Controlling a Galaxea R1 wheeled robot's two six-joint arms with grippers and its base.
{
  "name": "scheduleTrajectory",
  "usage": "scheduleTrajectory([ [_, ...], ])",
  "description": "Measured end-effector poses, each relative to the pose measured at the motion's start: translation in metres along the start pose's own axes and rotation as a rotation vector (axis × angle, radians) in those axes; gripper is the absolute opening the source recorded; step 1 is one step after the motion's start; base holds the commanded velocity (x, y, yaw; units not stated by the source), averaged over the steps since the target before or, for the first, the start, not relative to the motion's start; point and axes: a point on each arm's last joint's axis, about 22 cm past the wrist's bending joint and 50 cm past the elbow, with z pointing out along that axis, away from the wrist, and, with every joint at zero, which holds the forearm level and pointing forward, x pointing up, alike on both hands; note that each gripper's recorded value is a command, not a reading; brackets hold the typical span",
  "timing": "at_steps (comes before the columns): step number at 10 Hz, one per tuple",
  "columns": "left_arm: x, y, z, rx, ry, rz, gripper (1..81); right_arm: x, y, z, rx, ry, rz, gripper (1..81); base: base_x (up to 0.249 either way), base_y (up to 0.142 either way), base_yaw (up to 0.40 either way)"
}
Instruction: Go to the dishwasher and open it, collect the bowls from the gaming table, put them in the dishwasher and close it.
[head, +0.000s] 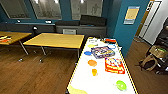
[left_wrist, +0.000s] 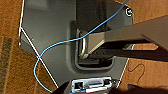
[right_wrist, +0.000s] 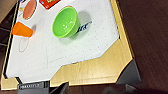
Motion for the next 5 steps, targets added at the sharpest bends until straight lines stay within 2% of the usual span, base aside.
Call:
scheduleTrajectory([
  [3, 0.000, 0.000, 0.000, 0.001, -0.002, -0.001, 81.1, 0.065, -0.028, -0.011, 0.001, 0.058, 0.020, 81.1, 0.000, 0.000, 0.000],
  [5, -0.010, -0.001, -0.001, 0.003, -0.022, -0.010, 81.1, 0.090, -0.037, -0.005, -0.013, 0.056, 0.036, 81.1, 0.000, 0.000, 0.000],
])
